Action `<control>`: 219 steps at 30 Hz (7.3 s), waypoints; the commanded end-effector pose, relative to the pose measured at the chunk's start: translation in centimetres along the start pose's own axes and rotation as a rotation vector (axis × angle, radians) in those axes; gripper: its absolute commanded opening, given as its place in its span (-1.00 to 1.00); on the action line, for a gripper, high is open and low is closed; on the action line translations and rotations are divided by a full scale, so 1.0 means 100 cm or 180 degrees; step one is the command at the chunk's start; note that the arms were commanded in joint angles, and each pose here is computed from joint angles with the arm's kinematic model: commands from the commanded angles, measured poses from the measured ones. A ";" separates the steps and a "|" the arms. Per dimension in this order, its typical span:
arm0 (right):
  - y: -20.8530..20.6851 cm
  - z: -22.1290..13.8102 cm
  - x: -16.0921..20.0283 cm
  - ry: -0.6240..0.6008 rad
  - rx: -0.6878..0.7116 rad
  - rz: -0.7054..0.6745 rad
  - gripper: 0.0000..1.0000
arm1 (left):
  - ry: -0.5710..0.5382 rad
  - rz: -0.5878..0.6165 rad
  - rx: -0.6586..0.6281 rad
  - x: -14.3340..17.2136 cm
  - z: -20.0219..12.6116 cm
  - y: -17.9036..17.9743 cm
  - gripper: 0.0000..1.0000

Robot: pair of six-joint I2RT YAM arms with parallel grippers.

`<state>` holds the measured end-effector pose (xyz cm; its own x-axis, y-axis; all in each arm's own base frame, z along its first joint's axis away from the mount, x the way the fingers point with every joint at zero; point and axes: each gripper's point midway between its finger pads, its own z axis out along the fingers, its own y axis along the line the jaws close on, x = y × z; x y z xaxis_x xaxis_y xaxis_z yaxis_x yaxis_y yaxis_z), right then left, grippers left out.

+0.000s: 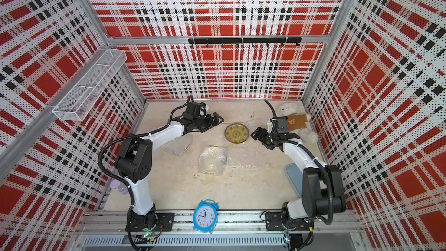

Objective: Unpack dinner plates from bubble wrap
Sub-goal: Unwrap the bubble wrap at the center of the board, then pick up the plate from the bubble wrap.

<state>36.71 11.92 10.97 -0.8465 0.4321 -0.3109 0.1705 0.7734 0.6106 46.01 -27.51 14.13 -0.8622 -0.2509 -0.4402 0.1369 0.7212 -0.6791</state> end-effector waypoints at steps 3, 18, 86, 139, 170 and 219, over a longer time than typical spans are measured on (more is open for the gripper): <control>0.006 0.032 -0.012 -0.0128 -0.0243 0.0296 0.51 | -0.0110 0.0072 0.0049 -0.010 -0.017 -0.007 0.99; -0.004 0.074 -0.029 -0.0294 -0.0218 0.0303 0.09 | -0.0111 0.0029 0.0006 -0.009 -0.017 0.004 0.99; 0.078 0.113 -0.173 -0.0917 -0.0491 -0.0270 -0.39 | -0.0220 0.0053 -0.0142 -0.028 -0.035 0.012 0.99; 0.048 0.027 -0.071 -0.0212 -0.0432 -0.0605 0.29 | -0.0255 -0.0118 0.0027 -0.027 -0.039 0.017 0.99; 0.006 0.102 -0.014 -0.0005 -0.0368 -0.0204 -0.05 | -0.0263 -0.0135 0.0019 -0.024 -0.042 0.018 0.99; 0.042 0.068 -0.036 -0.0427 -0.0735 0.0027 -0.94 | -0.0248 -0.0142 -0.0015 -0.020 -0.042 0.025 0.99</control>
<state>43.52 16.89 6.99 -0.8048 0.4746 -0.3563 0.0758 0.6777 0.7314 45.86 -23.15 14.05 -0.8504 -0.3124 -0.4234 0.0801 0.7184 -0.6910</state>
